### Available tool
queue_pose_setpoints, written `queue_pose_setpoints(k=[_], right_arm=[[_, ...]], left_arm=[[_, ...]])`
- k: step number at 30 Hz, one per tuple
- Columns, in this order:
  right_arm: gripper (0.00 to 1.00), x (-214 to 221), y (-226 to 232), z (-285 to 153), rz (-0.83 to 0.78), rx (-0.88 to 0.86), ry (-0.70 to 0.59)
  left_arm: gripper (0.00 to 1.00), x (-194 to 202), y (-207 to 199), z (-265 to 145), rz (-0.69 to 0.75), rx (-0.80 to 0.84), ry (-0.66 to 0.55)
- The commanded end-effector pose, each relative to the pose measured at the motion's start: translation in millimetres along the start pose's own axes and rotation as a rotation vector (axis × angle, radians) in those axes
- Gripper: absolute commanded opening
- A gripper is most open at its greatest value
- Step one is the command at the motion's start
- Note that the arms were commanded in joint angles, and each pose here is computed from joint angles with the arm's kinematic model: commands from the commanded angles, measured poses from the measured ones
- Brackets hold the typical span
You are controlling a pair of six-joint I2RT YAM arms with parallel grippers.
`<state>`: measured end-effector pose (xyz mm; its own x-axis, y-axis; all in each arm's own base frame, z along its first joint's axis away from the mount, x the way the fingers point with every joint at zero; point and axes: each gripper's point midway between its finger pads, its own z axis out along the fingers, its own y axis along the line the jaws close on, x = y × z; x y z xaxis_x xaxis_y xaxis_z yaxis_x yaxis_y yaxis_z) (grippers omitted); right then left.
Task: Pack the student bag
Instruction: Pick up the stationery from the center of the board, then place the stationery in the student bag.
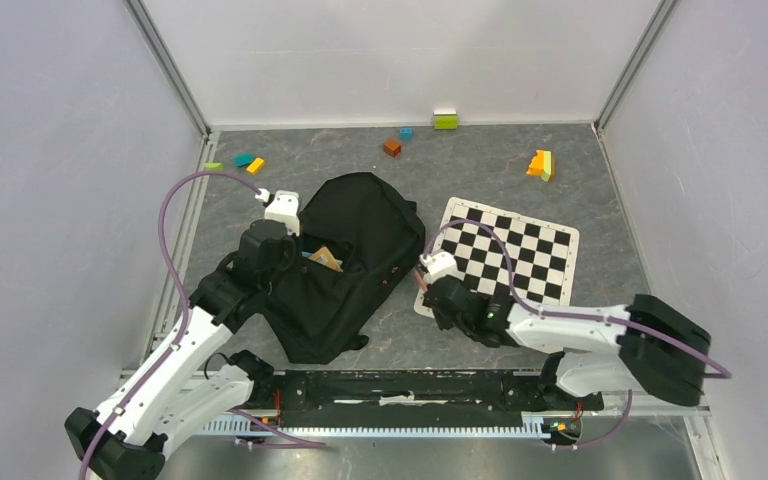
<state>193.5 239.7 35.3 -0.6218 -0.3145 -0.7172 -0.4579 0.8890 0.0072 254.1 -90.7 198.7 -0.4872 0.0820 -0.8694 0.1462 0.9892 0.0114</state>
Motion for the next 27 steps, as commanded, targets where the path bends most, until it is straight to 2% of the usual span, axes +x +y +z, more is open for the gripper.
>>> queue_pose_setpoints(k=[1,5,8,11,16,21,27], right_arm=[[0.0,24.1,-30.4,-24.3,0.043,0.089,0.023],[0.0,11.7,-42.4,-48.6,0.065,0.094,-0.037],[0.0,-14.9,-35.9,-65.4,0.069,0.035,-0.116],[0.0,-54.7,-16.4,-82.2,0.053,-0.055,-0.188],[0.0,-115.4,36.0,-97.9,-0.002,-0.242,-0.235],[0.0,-158.6,93.6,-100.5,-0.092,-0.42,-0.214],[0.0,-167.3,132.6,-88.4,-0.192,-0.505,-0.083]], left_arm=[[0.06,-31.1,16.5,-9.7,-0.003,-0.074,-0.107],[0.05,-30.6,16.6,-9.9,-0.007,-0.075,-0.105],[0.05,-29.8,15.7,-10.0,-0.011,-0.069,-0.104],[0.05,-28.6,14.9,-10.3,-0.019,-0.065,-0.103],[0.05,-26.5,11.3,-10.1,-0.045,-0.047,-0.103],[0.05,-22.5,11.9,-11.2,-0.05,-0.046,-0.098],[0.05,-20.7,10.4,-10.5,-0.053,-0.039,-0.094]])
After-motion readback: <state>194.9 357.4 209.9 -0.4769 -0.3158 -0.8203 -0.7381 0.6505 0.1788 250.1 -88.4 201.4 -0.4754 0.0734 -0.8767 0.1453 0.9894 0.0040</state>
